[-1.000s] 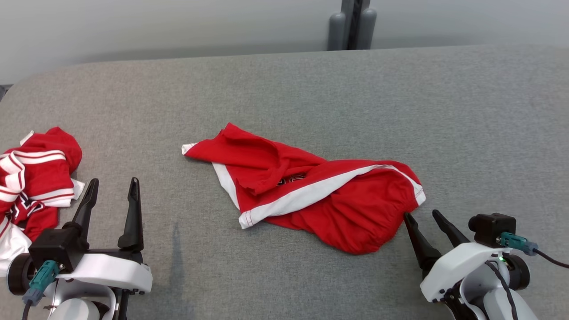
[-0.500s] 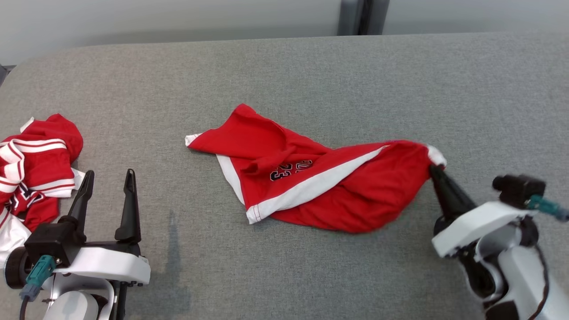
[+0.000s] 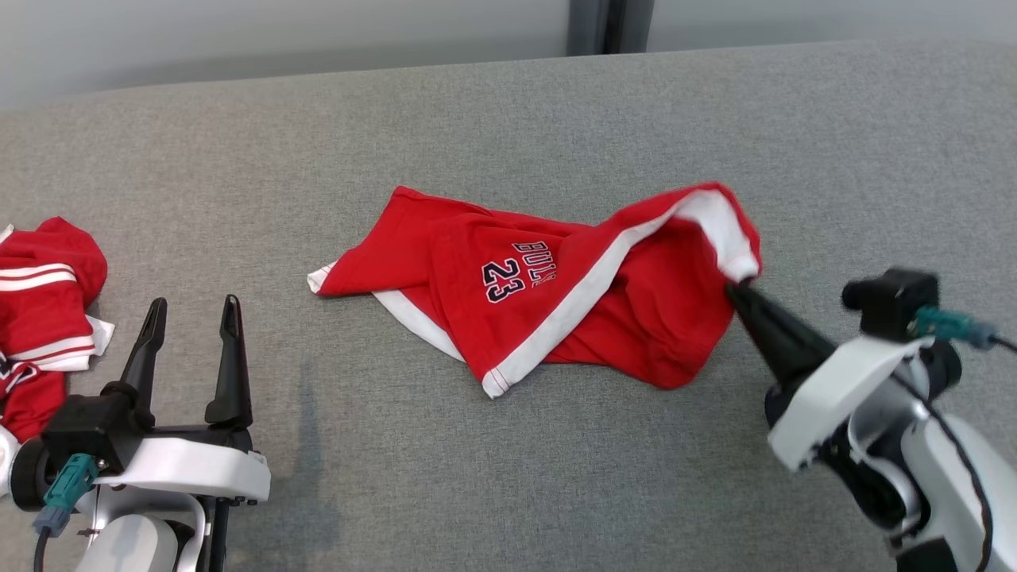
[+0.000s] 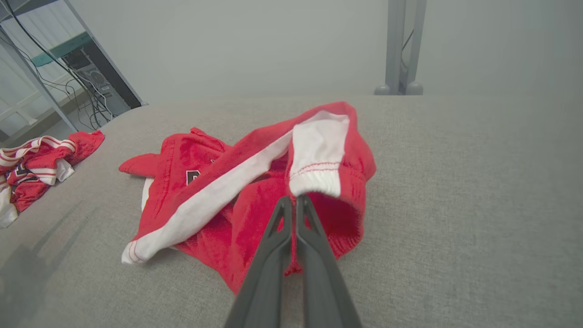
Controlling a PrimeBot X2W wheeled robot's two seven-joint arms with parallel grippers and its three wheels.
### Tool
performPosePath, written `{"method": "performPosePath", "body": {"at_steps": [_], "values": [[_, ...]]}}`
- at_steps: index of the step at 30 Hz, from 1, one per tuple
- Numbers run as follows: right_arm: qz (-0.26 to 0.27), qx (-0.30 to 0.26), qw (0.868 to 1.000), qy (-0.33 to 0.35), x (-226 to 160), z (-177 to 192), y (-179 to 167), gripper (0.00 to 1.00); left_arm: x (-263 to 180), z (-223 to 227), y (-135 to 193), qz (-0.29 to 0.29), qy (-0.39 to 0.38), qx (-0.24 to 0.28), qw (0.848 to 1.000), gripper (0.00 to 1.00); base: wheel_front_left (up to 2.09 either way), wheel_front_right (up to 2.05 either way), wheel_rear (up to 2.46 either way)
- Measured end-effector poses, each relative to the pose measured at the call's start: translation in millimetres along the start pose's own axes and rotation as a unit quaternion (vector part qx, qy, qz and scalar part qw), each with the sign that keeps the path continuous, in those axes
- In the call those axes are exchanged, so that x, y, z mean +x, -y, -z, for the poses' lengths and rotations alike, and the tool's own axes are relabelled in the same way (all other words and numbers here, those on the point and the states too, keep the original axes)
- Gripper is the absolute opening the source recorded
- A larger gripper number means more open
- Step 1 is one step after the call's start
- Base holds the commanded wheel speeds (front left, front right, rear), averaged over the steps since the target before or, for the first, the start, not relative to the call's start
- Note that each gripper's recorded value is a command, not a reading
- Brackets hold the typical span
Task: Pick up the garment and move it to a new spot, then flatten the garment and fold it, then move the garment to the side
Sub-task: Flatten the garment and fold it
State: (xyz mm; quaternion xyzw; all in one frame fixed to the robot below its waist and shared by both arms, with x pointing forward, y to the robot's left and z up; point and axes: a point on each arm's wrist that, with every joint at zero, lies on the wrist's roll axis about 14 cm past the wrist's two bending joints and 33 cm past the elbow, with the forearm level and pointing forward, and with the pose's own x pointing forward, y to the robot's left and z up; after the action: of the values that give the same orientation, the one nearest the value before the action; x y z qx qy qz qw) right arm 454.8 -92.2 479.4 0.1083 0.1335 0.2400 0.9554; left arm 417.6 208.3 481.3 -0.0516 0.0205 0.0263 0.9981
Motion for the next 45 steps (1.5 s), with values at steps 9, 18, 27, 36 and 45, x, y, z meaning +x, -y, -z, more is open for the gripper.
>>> {"method": "performPosePath", "body": {"at_steps": [9,18,27,36,45], "values": [[0.041,0.024,0.99,-0.131,-36,91,19,0.0,9,6,8,0.012,-0.005,-0.005,1.0,1.0,0.0,0.0,0.0],[0.078,0.041,0.993,-0.084,-34,86,34,1.0,12,4,13,0.02,-0.001,-0.005,1.0,1.0,0.0,0.0,0.0],[0.148,0.01,0.989,0.012,-59,44,72,1.0,3,-3,13,0.016,0.007,-0.011,1.0,1.0,0.0,0.0,0.0],[0.181,-0.069,0.964,0.184,-76,-53,69,1.0,-8,-16,18,0.019,0.025,-0.013,0.999,1.0,0.0,0.0,0.0],[0.163,-0.075,0.966,0.186,-83,-57,37,1.0,-24,-20,24,0.029,0.023,-0.008,0.999,1.0,0.0,0.0,0.0]]}}
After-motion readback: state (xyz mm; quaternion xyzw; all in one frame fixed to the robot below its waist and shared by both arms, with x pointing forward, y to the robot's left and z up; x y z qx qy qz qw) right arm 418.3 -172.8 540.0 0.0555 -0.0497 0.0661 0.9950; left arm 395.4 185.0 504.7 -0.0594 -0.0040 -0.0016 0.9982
